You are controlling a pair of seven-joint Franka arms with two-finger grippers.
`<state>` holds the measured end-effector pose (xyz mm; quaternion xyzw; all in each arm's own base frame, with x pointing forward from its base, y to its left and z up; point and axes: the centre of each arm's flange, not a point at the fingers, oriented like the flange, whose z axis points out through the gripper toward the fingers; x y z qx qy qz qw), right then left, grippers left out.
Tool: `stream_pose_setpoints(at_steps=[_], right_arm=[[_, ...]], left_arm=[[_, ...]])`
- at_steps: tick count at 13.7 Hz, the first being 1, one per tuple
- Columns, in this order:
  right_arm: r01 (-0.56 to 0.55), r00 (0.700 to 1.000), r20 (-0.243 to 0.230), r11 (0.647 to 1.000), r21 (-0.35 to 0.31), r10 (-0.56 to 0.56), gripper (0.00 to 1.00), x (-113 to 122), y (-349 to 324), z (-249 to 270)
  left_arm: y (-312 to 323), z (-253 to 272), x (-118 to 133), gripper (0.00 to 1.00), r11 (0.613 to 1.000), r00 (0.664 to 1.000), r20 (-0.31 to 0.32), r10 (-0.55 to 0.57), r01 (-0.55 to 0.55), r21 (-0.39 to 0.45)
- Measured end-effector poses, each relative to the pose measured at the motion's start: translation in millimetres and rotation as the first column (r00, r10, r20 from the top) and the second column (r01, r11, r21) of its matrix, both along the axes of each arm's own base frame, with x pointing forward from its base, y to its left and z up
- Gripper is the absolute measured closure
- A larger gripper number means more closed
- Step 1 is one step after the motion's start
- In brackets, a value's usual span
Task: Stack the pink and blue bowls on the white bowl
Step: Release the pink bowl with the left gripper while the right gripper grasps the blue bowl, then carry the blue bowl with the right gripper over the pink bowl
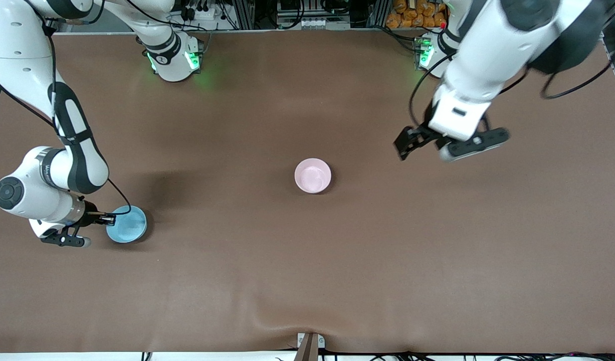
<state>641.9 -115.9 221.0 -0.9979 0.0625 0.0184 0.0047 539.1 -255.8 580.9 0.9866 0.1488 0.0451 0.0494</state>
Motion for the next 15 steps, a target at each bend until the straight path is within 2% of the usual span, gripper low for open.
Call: stream_pose_setpoints(at_steps=[3,7,11,13,15], right_arm=[[-0.019,1.000,-0.008,1.000,0.022,0.019,0.97,1.6,16.3,41.5],[-0.051,0.998,-0.031,0.989,0.136,0.055,0.97,-6.4,74.0,115.3],[-0.132,0.991,-0.003,0.971,0.200,0.136,0.97,-19.9,154.8,179.2],[-0.120,0.992,0.002,0.969,0.216,0.123,0.97,-27.5,202.9,196.2],[-0.059,0.998,-0.016,0.976,0.211,0.064,0.97,-38.0,262.5,200.2]], left_arm=[[48.0,34.0,11.7,0.00,0.995,0.995,-0.014,-0.098,0.099,0.029],[99.3,48.4,23.0,0.00,0.973,0.974,-0.021,-0.226,0.227,0.052],[145.6,66.3,14.0,0.00,0.953,0.956,-0.059,-0.287,0.291,0.079],[164.5,68.4,3.7,0.00,0.952,0.952,-0.113,-0.285,0.295,0.084],[181.2,76.1,-4.9,0.00,0.958,0.957,-0.125,-0.260,0.272,0.087]])
